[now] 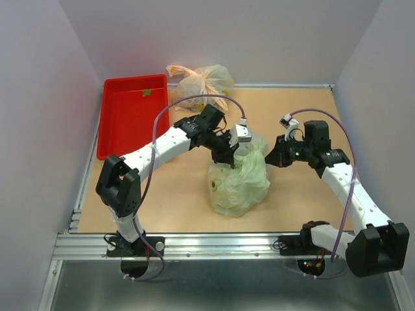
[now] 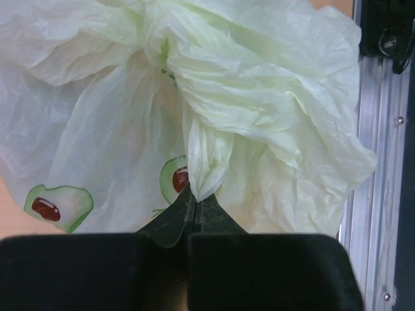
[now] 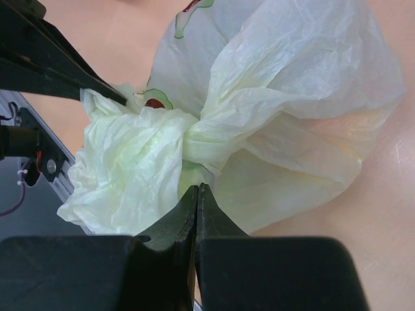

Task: Place the fake fruits into the plastic bag and tie a complex knot

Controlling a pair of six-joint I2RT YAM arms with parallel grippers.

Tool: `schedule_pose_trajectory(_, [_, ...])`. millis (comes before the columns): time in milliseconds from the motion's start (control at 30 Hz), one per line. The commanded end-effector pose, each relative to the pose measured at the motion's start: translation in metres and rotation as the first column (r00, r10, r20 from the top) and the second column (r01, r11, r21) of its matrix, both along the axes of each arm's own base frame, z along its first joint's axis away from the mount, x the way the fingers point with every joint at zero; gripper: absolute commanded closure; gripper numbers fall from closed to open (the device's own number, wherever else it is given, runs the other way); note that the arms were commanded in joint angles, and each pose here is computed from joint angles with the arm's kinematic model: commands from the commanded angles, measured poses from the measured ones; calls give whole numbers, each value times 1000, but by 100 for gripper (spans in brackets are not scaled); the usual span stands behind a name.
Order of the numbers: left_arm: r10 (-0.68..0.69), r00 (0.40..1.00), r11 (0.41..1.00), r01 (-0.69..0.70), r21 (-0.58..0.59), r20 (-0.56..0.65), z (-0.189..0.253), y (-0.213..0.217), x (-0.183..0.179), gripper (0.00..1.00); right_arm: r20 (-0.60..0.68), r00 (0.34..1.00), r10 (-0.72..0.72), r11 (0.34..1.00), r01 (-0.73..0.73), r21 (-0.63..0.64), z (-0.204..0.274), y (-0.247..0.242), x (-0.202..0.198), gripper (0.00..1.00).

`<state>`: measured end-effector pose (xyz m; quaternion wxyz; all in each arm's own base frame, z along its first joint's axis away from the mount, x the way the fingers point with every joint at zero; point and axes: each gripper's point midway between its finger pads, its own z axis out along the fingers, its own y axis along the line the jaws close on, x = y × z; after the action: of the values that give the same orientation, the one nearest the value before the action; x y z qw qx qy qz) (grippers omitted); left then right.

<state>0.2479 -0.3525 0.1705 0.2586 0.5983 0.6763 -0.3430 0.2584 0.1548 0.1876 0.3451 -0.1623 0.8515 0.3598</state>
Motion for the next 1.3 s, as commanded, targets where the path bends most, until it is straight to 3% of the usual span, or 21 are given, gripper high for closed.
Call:
schedule_pose_trajectory(0, [39,999,999,-39,29,17,-5,28,8,100,130,992,3,996,10,-94,22,-11,9,100])
schedule_pose_trajectory(500, [157,985,975,-166,149,73,-45,103,35,100,210,977,-37,921,115,-373,-7,-70,17,100])
schedule_pose_trajectory(667, [146,986,980,-155,124,82,-41,100,35,100,219,975,-29,923,111,-370,-2,-72,28,100])
schedule_pose_trajectory(800, [150,983,982,-160,97,101,-32,94,42,100,187,982,16,974,26,-223,12,-50,21,100])
schedule_pose_trajectory(833, [149,984,984,-158,85,100,-29,91,44,100,167,986,8,982,24,-188,17,-45,24,93])
schedule_pose_trajectory(933, [153,984,987,-157,40,94,-14,81,49,100,100,995,11,994,0,-109,26,-33,24,55])
schedule_pose_trajectory(967, [142,986,989,-144,24,90,-9,77,49,100,122,992,20,993,-6,-118,34,-34,30,49])
schedule_pose_trajectory(1000, [136,986,990,-139,17,94,-6,75,49,100,141,989,33,991,-14,-131,38,-35,32,34])
schedule_pose_trajectory(1033, [128,987,992,-129,5,100,-2,71,48,100,170,984,46,989,-21,-145,47,-35,36,27])
schedule_pose_trajectory(1133, [115,988,993,-116,4,100,-2,67,45,100,210,970,127,979,-89,-182,56,-34,39,20])
schedule_pose_trajectory(1267, [102,991,995,-102,-3,91,-5,62,39,100,98,969,227,963,-209,-169,49,-25,35,31])
